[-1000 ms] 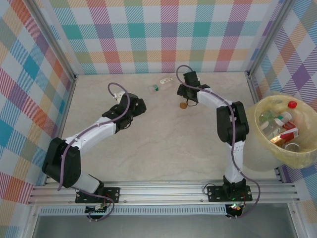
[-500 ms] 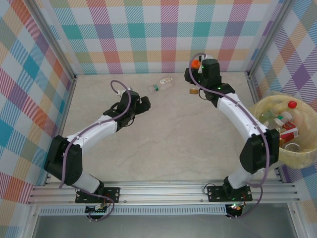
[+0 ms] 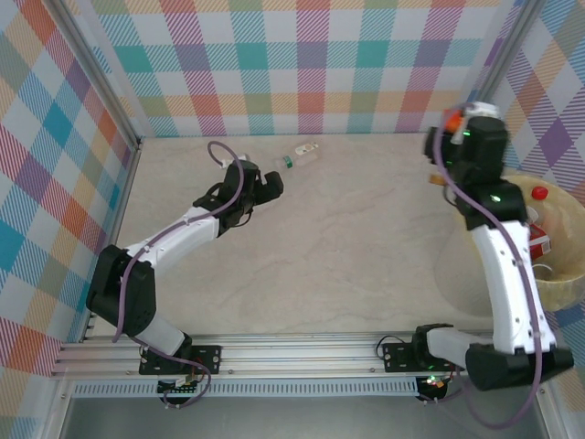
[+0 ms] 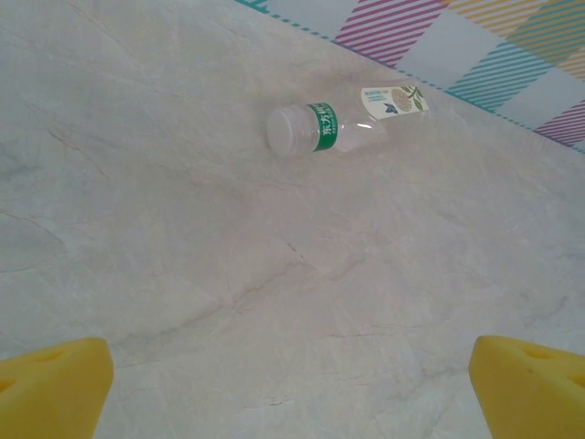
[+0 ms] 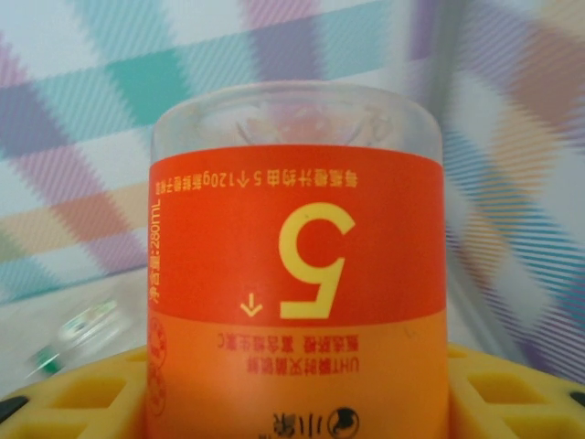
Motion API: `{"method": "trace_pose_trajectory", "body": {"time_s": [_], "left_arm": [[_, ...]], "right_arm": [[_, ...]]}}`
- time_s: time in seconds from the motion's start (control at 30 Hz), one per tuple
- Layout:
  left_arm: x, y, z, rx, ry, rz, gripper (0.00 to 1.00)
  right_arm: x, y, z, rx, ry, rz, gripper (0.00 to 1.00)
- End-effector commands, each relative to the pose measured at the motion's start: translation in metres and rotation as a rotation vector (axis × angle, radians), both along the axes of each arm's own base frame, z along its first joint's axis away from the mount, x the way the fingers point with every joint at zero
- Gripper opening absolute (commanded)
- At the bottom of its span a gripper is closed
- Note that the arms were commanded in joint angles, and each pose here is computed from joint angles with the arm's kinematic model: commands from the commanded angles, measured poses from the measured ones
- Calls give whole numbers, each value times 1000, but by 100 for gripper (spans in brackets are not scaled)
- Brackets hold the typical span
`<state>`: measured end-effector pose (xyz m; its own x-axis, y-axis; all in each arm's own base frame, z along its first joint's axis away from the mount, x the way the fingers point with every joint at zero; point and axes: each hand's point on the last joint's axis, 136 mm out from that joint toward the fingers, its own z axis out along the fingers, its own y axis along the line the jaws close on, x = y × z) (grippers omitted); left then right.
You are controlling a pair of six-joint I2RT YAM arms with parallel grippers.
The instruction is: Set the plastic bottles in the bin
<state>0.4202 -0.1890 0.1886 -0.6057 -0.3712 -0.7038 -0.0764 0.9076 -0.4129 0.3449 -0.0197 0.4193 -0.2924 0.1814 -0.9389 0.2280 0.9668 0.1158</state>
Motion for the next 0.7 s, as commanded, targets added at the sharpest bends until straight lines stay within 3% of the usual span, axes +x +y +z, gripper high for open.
{"method": "trace_pose_trajectory", "body": {"time_s": [0.0,0.37,0.67], "left_arm": [[10,-3,10,-35,-20,0,100],[14,-11,17,-55,3,-20,100],[12,-14,28,-94,3,-13,100]], "right_arm": [[-37,-30,-6,-7,88,-75,35],[-138,-148,-11,-182,470,-559,36],[-162,-179,-35,-148,557,-673,40]]}}
